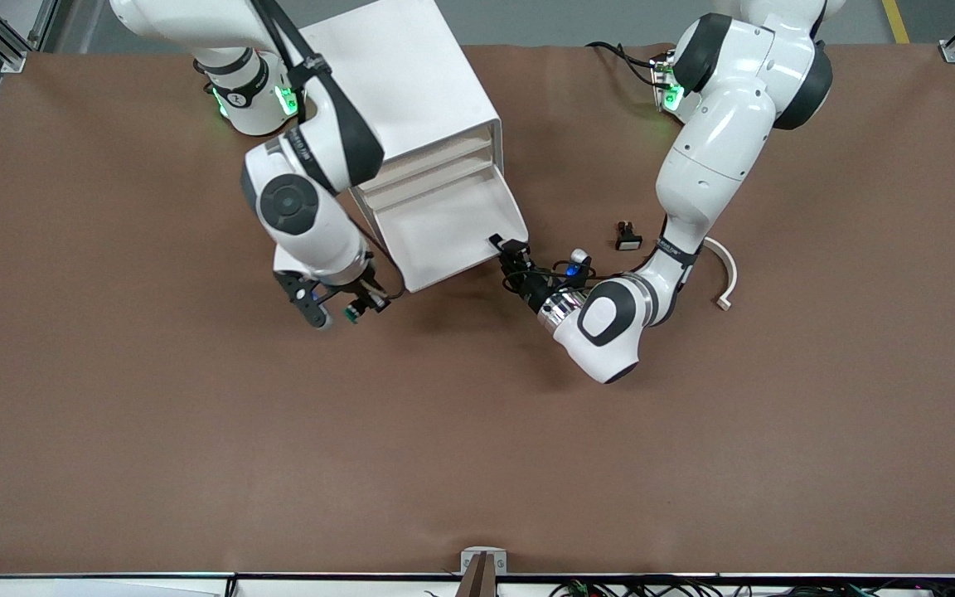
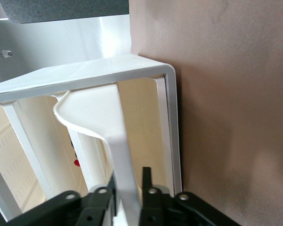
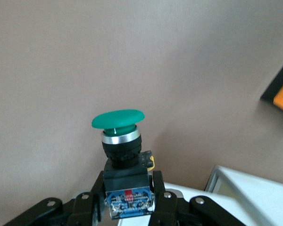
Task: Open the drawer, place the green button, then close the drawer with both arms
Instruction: 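Carry the green button over the open drawer with the right gripper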
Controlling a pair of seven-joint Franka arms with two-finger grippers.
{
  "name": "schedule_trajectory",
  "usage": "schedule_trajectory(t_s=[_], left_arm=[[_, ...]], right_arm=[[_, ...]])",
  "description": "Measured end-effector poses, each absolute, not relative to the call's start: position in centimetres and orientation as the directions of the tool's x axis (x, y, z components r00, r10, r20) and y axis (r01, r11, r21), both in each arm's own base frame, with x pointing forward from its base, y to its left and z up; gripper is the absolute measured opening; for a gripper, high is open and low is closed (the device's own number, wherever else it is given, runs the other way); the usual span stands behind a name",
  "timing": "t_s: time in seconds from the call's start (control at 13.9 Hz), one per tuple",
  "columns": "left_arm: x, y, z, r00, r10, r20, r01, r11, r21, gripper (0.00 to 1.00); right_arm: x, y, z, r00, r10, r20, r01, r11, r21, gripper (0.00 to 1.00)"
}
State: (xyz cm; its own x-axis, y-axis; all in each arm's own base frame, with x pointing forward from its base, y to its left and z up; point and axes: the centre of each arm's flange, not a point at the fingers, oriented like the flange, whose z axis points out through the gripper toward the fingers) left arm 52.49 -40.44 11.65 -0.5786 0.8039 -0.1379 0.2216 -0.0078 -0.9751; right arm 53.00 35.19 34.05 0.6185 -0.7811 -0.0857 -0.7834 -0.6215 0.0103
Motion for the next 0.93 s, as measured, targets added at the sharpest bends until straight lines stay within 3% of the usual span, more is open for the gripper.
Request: schedule_trajectory(t_s=[0.29, 0.5, 0.79, 0.93], left_arm=[[53.0, -40.0, 11.8, -0.577, 0.794, -0.191, 0.254, -0.047, -0.966, 0.7], [54.5, -39.1, 12.6, -0.537, 0.757, -0.372, 0.371, -0.184, -0.91, 1.0], [58.0, -36.6, 15.3, -0.416, 0.639, -0.647, 0.56, -0.381, -0.736, 1.0], [59.7, -36.0, 17.3, -0.281, 0.588, -0.759, 0.647, -0.468, -0.602, 1.0]], right_arm=[[48.8, 40.9, 34.0, 0.57, -0.818, -0.083, -0.819, -0.573, 0.026, 0.42], [45.7, 43.9, 33.1, 0.571, -0.817, -0.079, -0.816, -0.576, 0.048, 0.42], [42.6, 46.3, 31.8, 0.566, -0.822, -0.069, -0.818, -0.57, 0.078, 0.42], [41.8, 46.9, 31.4, 0.557, -0.828, -0.065, -0.823, -0.561, 0.087, 0.42]])
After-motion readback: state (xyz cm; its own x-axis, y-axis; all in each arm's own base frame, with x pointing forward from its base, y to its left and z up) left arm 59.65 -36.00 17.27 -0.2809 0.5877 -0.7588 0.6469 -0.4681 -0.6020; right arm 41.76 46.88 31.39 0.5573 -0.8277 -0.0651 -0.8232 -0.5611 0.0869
